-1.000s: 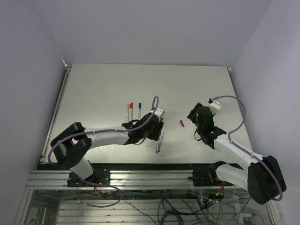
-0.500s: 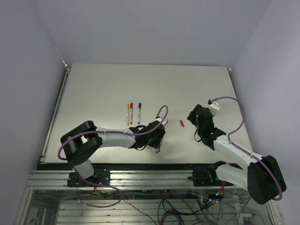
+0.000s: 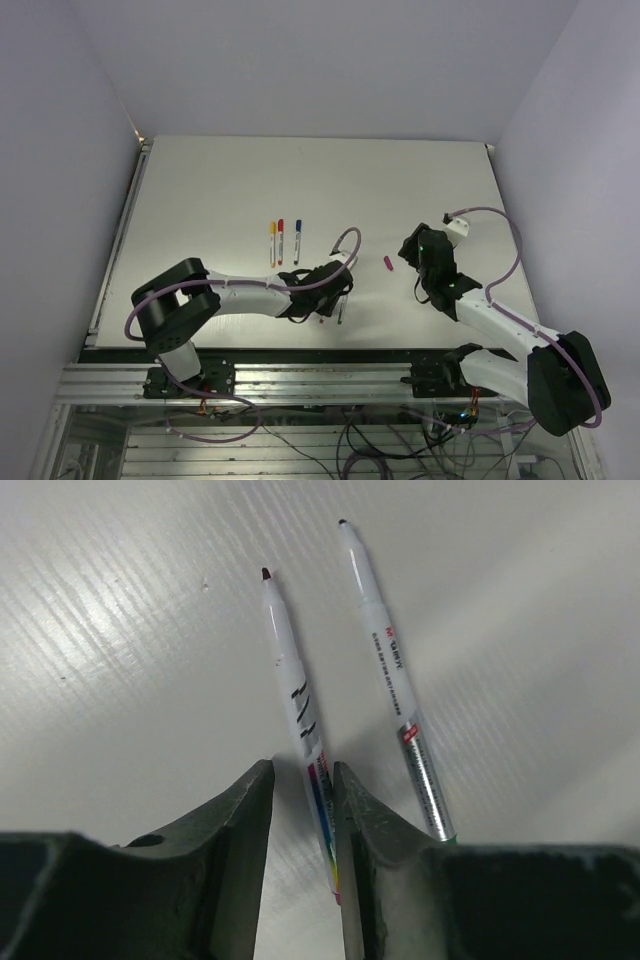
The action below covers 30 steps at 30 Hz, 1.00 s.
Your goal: Insert the pens into the pen caps
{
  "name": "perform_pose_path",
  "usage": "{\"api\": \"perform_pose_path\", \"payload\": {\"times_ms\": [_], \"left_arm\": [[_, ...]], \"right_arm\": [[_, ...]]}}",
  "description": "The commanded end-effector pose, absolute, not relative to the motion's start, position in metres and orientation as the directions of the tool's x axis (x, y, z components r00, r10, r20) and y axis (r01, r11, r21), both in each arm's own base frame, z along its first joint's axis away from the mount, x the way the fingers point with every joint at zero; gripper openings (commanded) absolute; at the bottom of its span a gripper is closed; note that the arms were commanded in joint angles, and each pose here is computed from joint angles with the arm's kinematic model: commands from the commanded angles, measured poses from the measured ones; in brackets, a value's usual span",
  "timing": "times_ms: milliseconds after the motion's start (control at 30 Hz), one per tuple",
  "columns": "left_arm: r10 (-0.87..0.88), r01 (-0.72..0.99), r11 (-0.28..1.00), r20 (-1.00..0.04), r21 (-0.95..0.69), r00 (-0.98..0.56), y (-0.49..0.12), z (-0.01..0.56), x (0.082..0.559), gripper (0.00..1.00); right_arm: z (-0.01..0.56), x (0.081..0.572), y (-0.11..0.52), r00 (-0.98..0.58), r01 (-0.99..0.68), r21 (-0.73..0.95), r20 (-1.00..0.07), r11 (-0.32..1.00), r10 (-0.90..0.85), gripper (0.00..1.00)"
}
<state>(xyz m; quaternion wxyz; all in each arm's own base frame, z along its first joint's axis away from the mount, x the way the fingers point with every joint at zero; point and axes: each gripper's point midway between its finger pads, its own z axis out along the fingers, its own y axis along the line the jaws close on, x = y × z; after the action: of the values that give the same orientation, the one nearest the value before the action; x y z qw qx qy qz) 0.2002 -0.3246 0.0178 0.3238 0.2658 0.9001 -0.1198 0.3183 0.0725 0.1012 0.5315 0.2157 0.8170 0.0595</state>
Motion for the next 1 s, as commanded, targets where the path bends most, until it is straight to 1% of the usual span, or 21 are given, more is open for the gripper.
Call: {"api": "perform_pose_path", "payload": {"times_ms": [0,33,133,267,500,700,767,800,867,933,967], "left_arm": [[0.442,0.530,0.847,-0.616,0.047,-0.652,-0.311,0.016,0.202,0.36],[0.455,0.523,0.849,-0.601,0.071,-0.657,-0.305,0.014,0.202,0.35],[0.497,0.506,0.849,-0.551,0.151,-0.670,-0.286,0.006,0.199,0.34],[0.529,0.496,0.842,-0.498,0.210,-0.687,-0.268,-0.002,0.193,0.38],[0.561,0.484,0.828,-0.425,0.283,-0.711,-0.248,-0.024,0.187,0.38],[0.564,0.486,0.826,-0.408,0.287,-0.718,-0.249,-0.034,0.186,0.36],[0.569,0.489,0.822,-0.397,0.292,-0.720,-0.248,-0.037,0.185,0.34],[0.570,0.491,0.821,-0.393,0.291,-0.721,-0.248,-0.039,0.184,0.31],[0.571,0.494,0.821,-0.386,0.286,-0.725,-0.248,-0.040,0.183,0.21],[0.570,0.495,0.822,-0.380,0.282,-0.729,-0.246,-0.042,0.181,0.09],[0.570,0.497,0.821,-0.377,0.280,-0.730,-0.246,-0.042,0.180,0.07]], "right_arm": [[0.103,0.319,0.071,-0.321,0.292,0.351,-0.840,0.890,0.437,0.53],[0.103,0.320,0.071,-0.320,0.293,0.352,-0.840,0.889,0.438,0.53],[0.105,0.320,0.072,-0.318,0.290,0.357,-0.839,0.888,0.441,0.53],[0.104,0.320,0.072,-0.317,0.288,0.359,-0.839,0.888,0.442,0.53],[0.102,0.320,0.074,-0.325,0.283,0.362,-0.835,0.888,0.444,0.53],[0.103,0.320,0.074,-0.324,0.281,0.363,-0.836,0.888,0.444,0.52],[0.102,0.319,0.074,-0.324,0.283,0.362,-0.835,0.888,0.444,0.53],[0.103,0.319,0.074,-0.323,0.284,0.362,-0.836,0.888,0.444,0.53],[0.103,0.319,0.073,-0.321,0.286,0.362,-0.836,0.887,0.445,0.52],[0.103,0.318,0.073,-0.321,0.286,0.362,-0.836,0.887,0.445,0.52],[0.104,0.318,0.072,-0.319,0.287,0.364,-0.836,0.886,0.446,0.52]]}}
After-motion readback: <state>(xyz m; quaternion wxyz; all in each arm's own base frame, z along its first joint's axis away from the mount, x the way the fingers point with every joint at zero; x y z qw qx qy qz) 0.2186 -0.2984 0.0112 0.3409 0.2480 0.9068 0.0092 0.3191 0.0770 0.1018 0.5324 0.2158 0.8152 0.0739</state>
